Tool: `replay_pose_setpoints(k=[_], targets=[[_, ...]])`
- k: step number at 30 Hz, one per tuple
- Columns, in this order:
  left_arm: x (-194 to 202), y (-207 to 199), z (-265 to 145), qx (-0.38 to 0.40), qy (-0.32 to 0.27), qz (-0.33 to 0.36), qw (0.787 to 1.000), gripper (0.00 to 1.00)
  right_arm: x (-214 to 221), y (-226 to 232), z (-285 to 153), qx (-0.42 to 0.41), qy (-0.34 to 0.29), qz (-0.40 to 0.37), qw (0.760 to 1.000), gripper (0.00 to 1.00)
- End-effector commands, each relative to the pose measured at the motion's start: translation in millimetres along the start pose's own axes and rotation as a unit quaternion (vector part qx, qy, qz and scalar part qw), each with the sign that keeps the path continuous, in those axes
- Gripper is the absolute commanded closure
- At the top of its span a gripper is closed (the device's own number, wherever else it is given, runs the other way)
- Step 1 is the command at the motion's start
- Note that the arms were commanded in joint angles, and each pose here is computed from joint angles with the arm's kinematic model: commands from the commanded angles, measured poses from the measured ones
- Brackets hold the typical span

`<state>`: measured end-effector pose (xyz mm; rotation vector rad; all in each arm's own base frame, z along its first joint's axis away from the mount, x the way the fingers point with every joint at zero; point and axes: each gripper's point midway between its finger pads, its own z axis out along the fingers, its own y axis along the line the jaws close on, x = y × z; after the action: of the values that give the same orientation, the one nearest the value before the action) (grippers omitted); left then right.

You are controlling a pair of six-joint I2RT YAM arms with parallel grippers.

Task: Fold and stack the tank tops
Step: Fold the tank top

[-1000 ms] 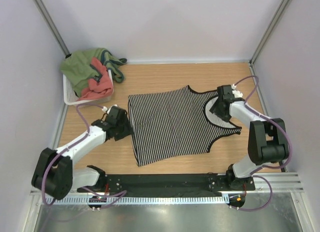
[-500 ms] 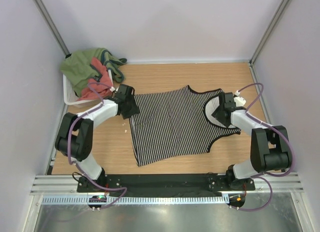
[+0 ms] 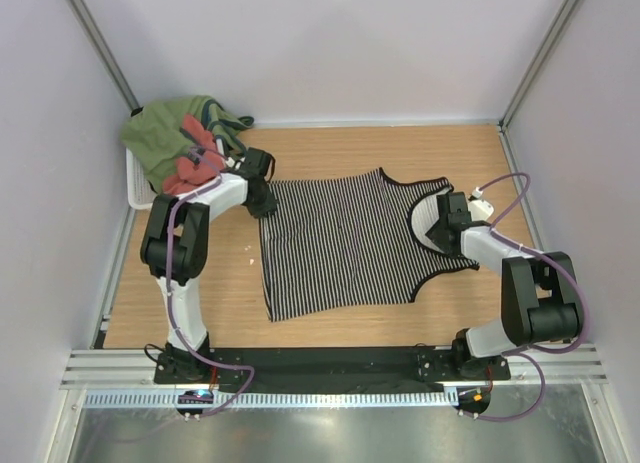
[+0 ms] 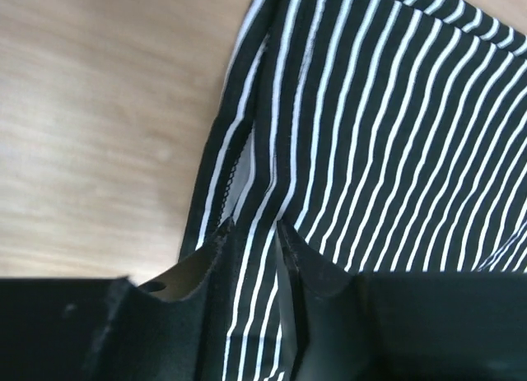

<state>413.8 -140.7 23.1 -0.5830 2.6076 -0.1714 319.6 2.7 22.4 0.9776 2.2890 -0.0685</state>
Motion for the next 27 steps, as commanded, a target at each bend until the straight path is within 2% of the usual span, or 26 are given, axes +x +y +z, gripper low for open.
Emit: replay_pose_setpoints(k=[1,2,7,10,13,15,16,17,19,20,21,22,24,27], targets=[[-10,10,16,-0.034,0.004,0.014,0.999,0.76,-13,-5,3,0.020,-0.038,0.026,0.999,0.49],[-18,3,16,-0.031,0.002,0.015,0.999,0.80,-14,-7,2,0.024,-0.042,0.029,0.998,0.49],[-41,-14,34,-0.033,0.013,0.014,0.999,0.82,-18,-12,1,0.036,-0.052,0.034,0.997,0.49],[-48,-20,30,-0.030,0.015,0.015,0.999,0.83,-20,-10,0,0.033,-0.055,0.026,0.998,0.49],[-57,-22,7,-0.012,-0.016,0.011,1.000,0.73,-25,-9,-5,0.024,-0.064,0.021,0.997,0.49],[-71,-27,-28,0.012,-0.050,0.008,0.999,0.68,-26,-7,-8,0.017,-0.068,0.017,0.997,0.50],[-66,-23,-34,0.014,-0.048,0.010,0.999,0.67,-30,-5,-13,0.009,-0.077,0.015,0.997,0.50],[-74,-27,-59,0.033,-0.068,0.006,0.997,0.64,-29,-2,-16,0.002,-0.080,0.009,0.997,0.49],[-64,-23,-73,0.045,-0.065,0.002,0.997,0.61,-30,7,-25,-0.019,-0.088,-0.005,0.996,0.49],[-63,-27,-84,0.067,-0.068,0.000,0.995,0.55,-31,17,-36,-0.037,-0.094,-0.023,0.995,0.49],[-65,-29,-106,0.086,-0.084,-0.005,0.993,0.52,-34,19,-42,-0.036,-0.103,-0.031,0.994,0.54],[-55,-25,-109,0.091,-0.079,-0.007,0.993,0.48,-33,25,-48,-0.042,-0.105,-0.046,0.993,0.57],[-49,-27,-135,0.117,-0.089,-0.007,0.989,0.48,-28,35,-68,-0.050,-0.108,-0.085,0.989,0.59],[-16,-15,-138,0.126,-0.070,-0.001,0.990,0.49,-10,39,-84,-0.070,-0.079,-0.119,0.987,0.59]])
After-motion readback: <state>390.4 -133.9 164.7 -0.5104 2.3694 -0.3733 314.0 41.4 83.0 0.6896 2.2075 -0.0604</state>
